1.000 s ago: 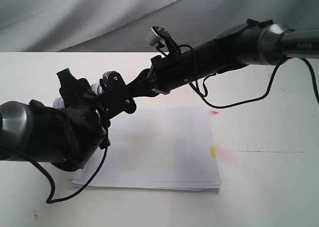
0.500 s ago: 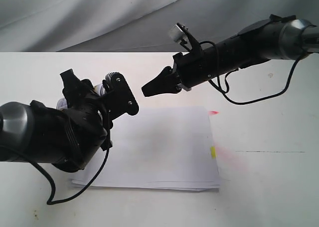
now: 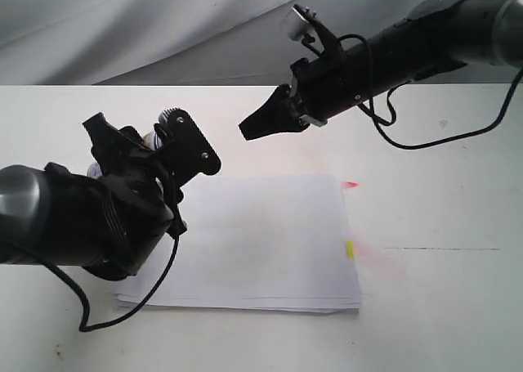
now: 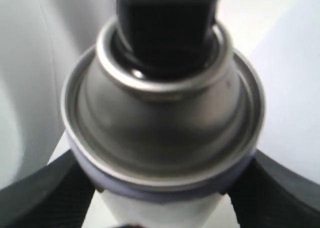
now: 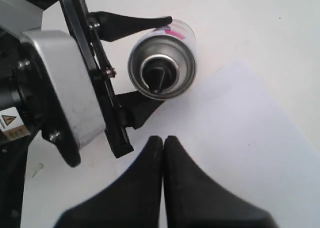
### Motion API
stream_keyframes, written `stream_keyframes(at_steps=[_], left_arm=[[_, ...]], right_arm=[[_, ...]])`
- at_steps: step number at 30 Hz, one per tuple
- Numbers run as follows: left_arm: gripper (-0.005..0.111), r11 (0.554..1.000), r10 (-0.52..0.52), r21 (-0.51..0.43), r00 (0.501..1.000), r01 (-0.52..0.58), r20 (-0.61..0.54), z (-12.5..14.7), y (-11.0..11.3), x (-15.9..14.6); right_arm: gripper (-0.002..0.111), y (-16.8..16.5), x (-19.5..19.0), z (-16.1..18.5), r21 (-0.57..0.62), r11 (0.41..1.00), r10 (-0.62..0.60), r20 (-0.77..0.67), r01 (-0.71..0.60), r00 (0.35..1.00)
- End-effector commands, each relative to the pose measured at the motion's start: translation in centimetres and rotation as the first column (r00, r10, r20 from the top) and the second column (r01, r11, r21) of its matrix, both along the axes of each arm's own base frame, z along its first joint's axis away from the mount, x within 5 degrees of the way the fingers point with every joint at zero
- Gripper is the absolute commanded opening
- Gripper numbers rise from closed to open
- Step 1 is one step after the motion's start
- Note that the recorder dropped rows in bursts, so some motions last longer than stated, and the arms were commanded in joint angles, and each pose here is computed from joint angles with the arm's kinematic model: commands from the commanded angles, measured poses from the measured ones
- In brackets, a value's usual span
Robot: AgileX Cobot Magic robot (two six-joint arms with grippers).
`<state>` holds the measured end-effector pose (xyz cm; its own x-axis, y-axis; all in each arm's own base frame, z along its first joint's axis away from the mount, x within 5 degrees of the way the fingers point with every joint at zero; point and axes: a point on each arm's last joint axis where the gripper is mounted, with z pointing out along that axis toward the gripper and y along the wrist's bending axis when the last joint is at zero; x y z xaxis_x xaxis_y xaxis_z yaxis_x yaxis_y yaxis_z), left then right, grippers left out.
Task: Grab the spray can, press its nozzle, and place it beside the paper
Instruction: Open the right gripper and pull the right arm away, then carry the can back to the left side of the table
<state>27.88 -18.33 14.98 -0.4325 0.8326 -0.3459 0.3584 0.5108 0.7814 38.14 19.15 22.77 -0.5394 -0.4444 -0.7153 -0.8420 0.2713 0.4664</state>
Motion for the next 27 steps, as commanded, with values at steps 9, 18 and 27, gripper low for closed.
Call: stream_keyframes(at_steps=[9,18,27], left_arm=[[0.0,0.69,0.299,-0.685,0.954,-0.235,-0.027,9.5,6.0,0.6],[0.0,0.532,0.296,-0.822,0.954,-0.201,-0.042,11.6,9.8,1.7],[0.0,0.475,0.281,-0.85,0.954,-0.229,-0.101,9.9,12.5,1.8]], right_arm=[[0.0,-6.0,-2.5,9.5,-0.115,0.976,-0.171,0.13,0.186,0.977],[0.0,-8.5,-6.9,14.7,-0.23,0.936,-0.218,0.219,0.267,0.951],[0.0,-9.3,-11.1,19.0,-0.187,0.935,-0.233,0.313,0.3,0.921]])
